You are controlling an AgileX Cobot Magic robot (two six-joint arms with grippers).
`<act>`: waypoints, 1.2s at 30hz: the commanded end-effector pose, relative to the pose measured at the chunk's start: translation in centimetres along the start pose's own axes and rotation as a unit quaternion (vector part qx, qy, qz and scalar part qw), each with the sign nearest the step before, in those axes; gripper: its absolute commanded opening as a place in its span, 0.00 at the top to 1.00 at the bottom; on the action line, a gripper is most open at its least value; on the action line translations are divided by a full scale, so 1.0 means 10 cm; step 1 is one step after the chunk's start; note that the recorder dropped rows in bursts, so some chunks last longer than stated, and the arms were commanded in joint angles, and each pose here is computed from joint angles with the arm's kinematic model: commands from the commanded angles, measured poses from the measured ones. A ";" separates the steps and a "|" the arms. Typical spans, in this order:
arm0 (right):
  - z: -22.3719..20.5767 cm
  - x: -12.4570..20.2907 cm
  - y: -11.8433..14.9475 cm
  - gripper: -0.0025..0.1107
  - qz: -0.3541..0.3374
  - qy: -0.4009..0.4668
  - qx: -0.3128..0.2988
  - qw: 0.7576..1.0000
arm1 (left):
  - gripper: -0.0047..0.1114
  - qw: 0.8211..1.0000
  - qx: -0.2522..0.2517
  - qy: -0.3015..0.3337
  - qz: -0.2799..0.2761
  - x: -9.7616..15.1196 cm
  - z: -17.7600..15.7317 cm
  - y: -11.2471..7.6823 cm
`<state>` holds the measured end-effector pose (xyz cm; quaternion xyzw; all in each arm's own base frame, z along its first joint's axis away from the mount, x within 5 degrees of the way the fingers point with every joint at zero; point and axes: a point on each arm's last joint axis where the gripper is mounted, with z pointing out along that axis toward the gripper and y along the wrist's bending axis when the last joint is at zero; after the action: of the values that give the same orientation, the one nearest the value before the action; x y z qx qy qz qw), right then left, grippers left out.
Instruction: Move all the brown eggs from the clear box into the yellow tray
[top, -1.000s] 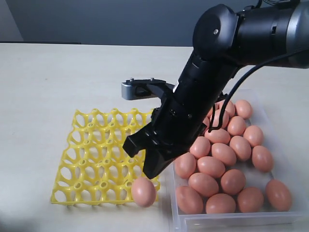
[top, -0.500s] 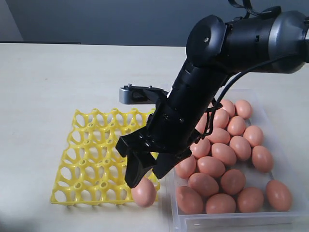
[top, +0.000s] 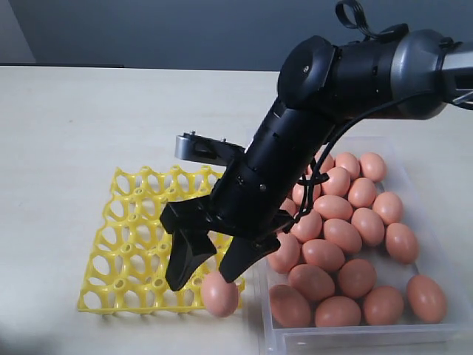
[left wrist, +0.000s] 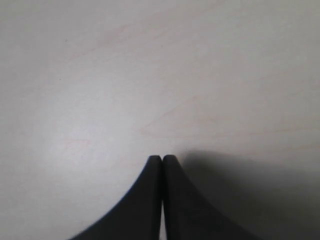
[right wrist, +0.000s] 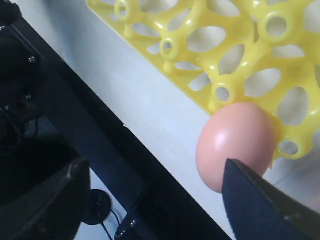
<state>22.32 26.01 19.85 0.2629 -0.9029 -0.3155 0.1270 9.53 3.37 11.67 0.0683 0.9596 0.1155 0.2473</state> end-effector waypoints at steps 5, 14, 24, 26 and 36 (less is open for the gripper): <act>0.06 0.03 0.06 0.36 -0.026 0.012 0.019 0.999 | 0.96 1.000 -0.001 -0.005 -0.004 -0.01 0.00 0.00; 0.11 0.05 0.07 0.36 -0.040 0.019 0.071 0.997 | 0.96 1.000 -0.001 -0.005 -0.004 -0.01 0.00 0.00; -0.01 -0.08 0.12 0.36 -0.070 -0.012 0.104 0.992 | 0.96 1.000 -0.001 -0.005 -0.004 -0.01 0.00 0.00; -0.01 -0.07 0.09 0.36 -0.063 -0.009 0.119 0.991 | 0.96 1.000 -0.001 -0.005 -0.004 -0.01 0.00 0.00; 0.26 -0.01 0.09 0.36 -0.048 0.067 0.116 0.990 | 0.96 1.000 -0.001 -0.005 -0.004 -0.01 0.00 0.00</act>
<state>21.72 27.42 18.58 0.3312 -0.9140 -0.1969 0.1274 9.53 3.37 11.67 0.0683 0.9596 0.1155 0.2473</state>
